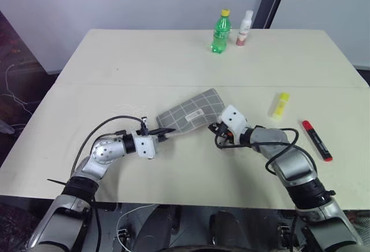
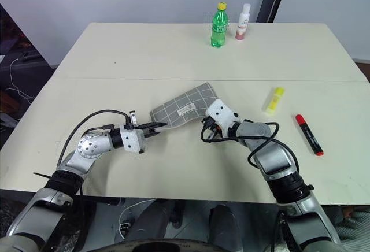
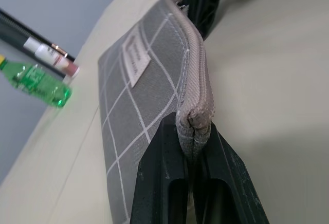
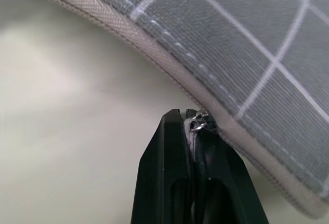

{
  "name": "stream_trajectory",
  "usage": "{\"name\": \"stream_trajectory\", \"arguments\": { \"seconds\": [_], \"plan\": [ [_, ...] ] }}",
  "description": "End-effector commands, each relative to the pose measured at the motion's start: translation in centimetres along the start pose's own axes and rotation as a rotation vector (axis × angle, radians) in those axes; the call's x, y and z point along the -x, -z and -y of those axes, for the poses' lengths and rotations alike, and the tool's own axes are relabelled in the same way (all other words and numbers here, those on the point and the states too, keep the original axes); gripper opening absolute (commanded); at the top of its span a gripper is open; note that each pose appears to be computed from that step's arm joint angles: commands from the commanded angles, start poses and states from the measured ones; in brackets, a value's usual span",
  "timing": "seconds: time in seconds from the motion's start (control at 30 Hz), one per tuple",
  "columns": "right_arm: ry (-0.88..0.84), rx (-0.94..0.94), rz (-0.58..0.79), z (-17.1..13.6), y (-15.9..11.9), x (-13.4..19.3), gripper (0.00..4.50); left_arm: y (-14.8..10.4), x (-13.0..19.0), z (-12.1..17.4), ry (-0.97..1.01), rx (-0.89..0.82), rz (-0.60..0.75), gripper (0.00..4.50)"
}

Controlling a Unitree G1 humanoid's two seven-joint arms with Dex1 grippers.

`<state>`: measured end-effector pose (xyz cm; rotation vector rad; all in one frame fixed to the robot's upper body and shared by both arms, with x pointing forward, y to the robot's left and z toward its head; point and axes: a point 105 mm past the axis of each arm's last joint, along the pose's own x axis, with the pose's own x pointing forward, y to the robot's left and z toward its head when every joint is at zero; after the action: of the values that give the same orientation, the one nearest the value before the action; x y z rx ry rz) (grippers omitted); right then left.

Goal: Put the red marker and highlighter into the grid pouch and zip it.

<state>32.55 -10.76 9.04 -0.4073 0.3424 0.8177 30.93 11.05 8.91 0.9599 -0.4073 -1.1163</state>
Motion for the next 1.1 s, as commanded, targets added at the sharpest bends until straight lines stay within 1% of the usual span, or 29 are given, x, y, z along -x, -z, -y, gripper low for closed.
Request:
{"name": "stream_trajectory", "arguments": {
  "seconds": [0.03,0.1,0.13,0.23,0.27,0.4,0.5,0.67,0.77,0.87,0.9,0.97,1.0,1.1],
  "plan": [
    [-0.036,0.029,0.026,-0.1,-1.2,1.4,0.04,1.4,0.7,0.5,0.048,-0.005,-0.066,0.00],
    [-0.044,0.020,0.029,0.0,-1.4,1.8,0.04,1.5,0.7,0.4,0.047,-0.008,-0.066,0.00],
    [-0.042,-0.006,0.051,0.1,-2.0,1.9,0.04,1.5,0.5,0.4,0.048,-0.010,-0.064,0.00],
    [-0.052,0.015,0.048,-0.1,-2.6,1.9,0.04,1.4,0.0,0.7,0.061,-0.016,-0.060,0.00],
    [-0.062,0.026,0.038,-0.4,-2.6,1.8,0.04,1.3,-0.2,0.7,0.055,-0.011,-0.056,0.00],
    [-0.159,0.049,0.064,-3.3,-4.5,0.6,0.04,0.6,-1.2,0.9,0.047,-0.001,-0.024,0.00],
    [-0.146,0.121,0.023,-3.5,-3.9,-0.1,0.04,0.2,-1.5,1.0,0.056,-0.008,-0.008,0.00],
    [-0.182,0.199,0.019,-3.9,-3.9,-0.3,0.04,0.3,-1.9,0.5,0.058,-0.015,-0.007,0.00],
    [-0.210,0.287,0.009,-4.2,-3.8,-1.3,0.04,-0.5,-3.2,-0.1,0.037,-0.011,0.033,0.00],
    [-0.223,0.361,0.006,-4.4,-4.3,-2.2,0.04,-1.0,-3.9,-0.3,0.030,-0.006,0.054,0.00],
    [-0.223,0.424,-0.002,-4.3,-4.6,-2.3,0.04,-1.1,-4.0,-0.2,0.032,-0.008,0.055,0.00],
    [-0.231,0.469,0.021,-4.5,-5.7,-2.5,0.04,-1.1,-4.2,-0.3,0.024,-0.005,0.056,0.00],
    [-0.244,0.531,0.019,-4.6,-6.0,-2.5,0.04,-1.1,-4.2,-0.4,0.016,-0.003,0.056,0.00],
    [-0.276,0.572,0.032,-5.1,-6.2,-2.5,0.04,-1.1,-4.3,-0.6,-0.004,0.010,0.056,0.00]
  ]
}}
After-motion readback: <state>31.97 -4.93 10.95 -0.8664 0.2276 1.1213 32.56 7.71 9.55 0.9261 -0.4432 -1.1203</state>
